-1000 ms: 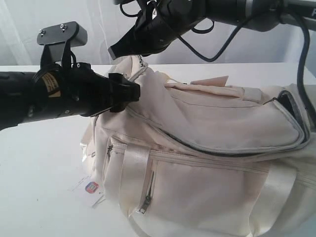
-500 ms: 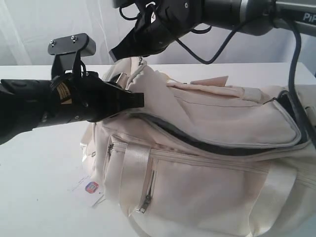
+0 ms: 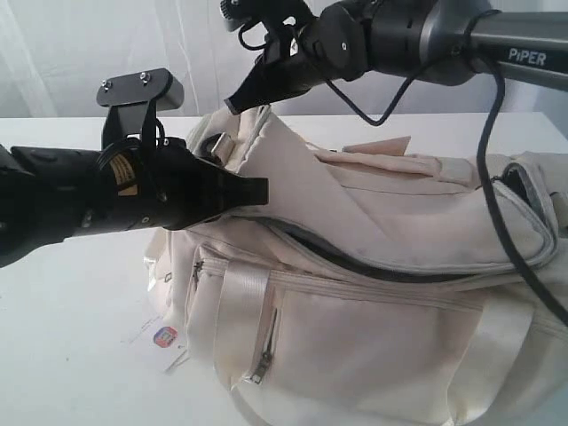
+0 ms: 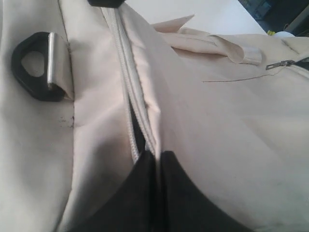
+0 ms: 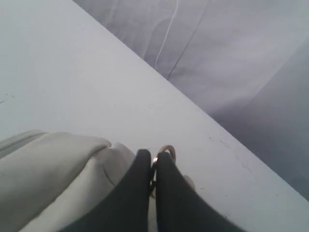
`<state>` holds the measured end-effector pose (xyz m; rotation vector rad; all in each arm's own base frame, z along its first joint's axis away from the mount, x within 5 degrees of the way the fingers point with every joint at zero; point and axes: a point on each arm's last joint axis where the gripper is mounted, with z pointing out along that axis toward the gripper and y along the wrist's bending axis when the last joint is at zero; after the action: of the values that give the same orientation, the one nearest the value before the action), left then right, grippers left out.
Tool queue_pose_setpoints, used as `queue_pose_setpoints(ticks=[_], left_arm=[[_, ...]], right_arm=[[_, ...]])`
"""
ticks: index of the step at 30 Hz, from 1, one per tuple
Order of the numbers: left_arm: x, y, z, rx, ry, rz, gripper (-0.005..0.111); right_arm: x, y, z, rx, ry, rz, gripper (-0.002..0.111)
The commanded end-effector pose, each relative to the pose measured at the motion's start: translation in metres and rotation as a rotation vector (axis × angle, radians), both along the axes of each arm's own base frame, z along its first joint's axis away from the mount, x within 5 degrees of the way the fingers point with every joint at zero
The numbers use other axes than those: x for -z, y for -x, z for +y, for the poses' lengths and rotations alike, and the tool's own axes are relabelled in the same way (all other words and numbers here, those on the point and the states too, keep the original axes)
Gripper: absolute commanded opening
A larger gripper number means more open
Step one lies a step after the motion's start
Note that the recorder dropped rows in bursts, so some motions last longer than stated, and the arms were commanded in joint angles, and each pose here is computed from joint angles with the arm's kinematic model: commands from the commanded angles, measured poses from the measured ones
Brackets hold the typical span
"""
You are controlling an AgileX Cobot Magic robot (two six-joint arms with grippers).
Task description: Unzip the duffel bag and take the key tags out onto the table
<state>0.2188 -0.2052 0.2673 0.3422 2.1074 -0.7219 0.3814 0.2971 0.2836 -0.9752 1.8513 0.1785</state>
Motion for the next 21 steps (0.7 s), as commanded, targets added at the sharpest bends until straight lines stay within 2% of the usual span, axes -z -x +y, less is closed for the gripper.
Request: queue_pose_setpoints(ticks=[1,7,14,17,21], left_arm=[[0.002,0.005,-0.001,0.013,-0.028,0.021,0.0],[0.002,0.005,-0.001,0.014,-0.03,0.02,0.0],[0.002,0.005,-0.001,0.022,-0.041,0.009,0.0],[0.002,0.005,-0.001,0.024,-0.044,0.006,0.0],[0.001,0.004,-0.001,0.025,-0.036,-0.003,0.0]], right_arm=[[0.002,-0.014,-0.009,-0.026,0.05,-0.111,0.0],[0.007,-0.024,-0.01,-0.04,0.05,-0.185,0.0],[0.019,-0.026,-0.016,-0.019,0.096,-0.096,0.002],[0.013,-0.023,-0.018,0.002,0.074,-0.071,0.016],[-0.003,-0.018,-0.022,0.01,0.057,-0.08,0.049]])
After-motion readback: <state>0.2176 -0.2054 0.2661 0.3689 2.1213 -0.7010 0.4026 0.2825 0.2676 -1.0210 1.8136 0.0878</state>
